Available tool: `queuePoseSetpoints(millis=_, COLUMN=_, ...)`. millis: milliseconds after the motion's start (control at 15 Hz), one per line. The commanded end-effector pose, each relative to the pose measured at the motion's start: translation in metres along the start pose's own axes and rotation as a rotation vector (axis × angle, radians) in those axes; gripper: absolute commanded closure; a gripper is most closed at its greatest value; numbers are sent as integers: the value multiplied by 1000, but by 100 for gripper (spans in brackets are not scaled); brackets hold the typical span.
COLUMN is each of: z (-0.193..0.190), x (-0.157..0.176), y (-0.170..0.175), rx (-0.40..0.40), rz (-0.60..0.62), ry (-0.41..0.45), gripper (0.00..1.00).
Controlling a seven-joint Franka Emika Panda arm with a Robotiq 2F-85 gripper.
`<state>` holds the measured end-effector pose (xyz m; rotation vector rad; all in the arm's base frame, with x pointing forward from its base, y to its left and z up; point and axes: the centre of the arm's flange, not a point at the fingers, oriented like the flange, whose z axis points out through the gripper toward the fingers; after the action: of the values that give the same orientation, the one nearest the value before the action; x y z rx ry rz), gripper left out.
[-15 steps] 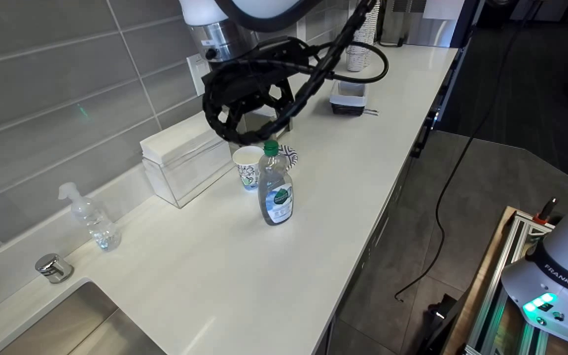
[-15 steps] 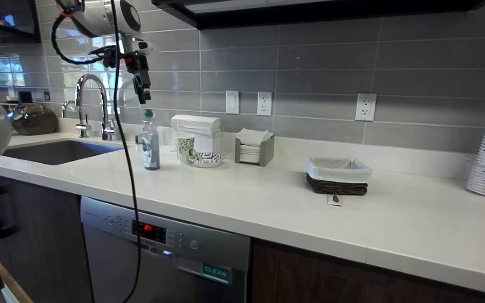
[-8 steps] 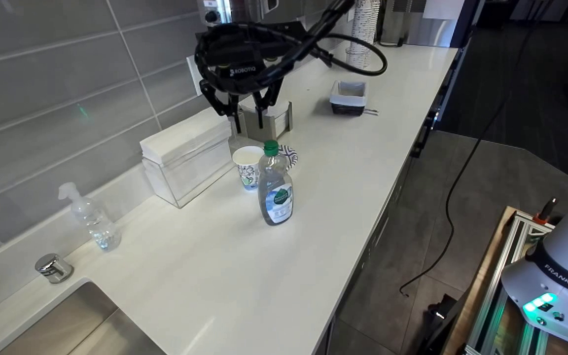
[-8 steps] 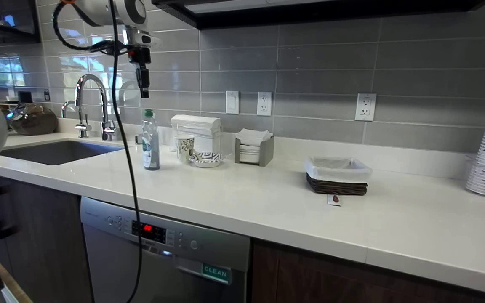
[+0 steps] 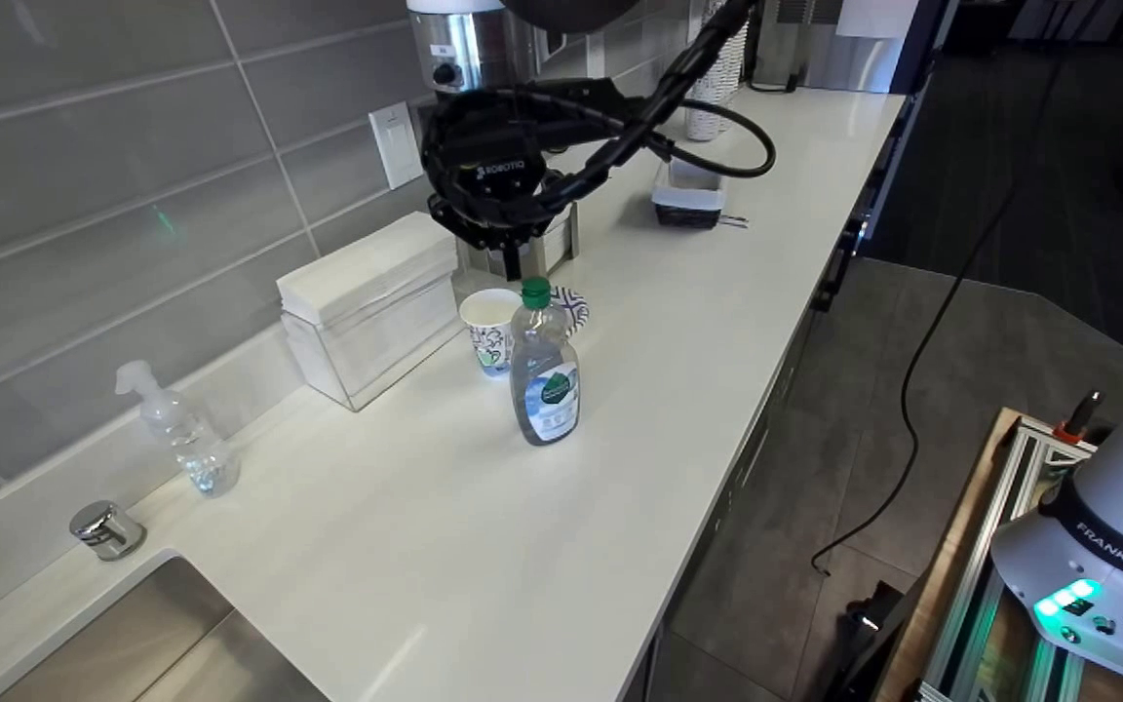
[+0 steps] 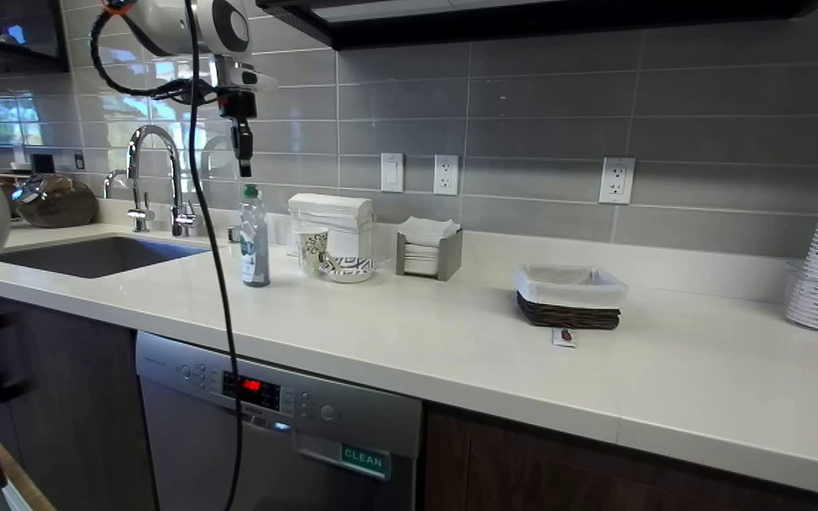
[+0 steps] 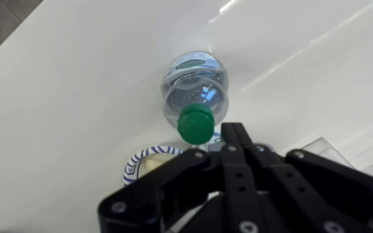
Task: Close the soap bottle
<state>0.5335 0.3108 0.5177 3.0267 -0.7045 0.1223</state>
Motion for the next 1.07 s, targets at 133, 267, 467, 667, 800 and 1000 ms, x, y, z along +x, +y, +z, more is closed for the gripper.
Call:
queuePoseSetpoints(millis=133, z=10, x=-4, y=21, rx=-32, rz=20, ry=-5, gripper=100)
queuePoseSetpoints(millis=267, z=11, x=-3, y=22, rx=-37, rz=23, ry=-5, gripper=100)
queuePoseSetpoints(millis=467, z=13, x=-5, y=23, rx=-47, rz=19, ry=-7, gripper=100)
queuePoseSetpoints(millis=667, z=15, x=-6, y=24, rx=-49, rz=17, ry=-6, gripper=100)
queuePoseSetpoints(millis=800, z=20, x=-6, y=24, rx=-52, rz=15, ry=-15, gripper=100)
queuePoseSetpoints(millis=1000, z=40, x=-9, y=24, rx=-41, rz=2, ry=-40, gripper=100)
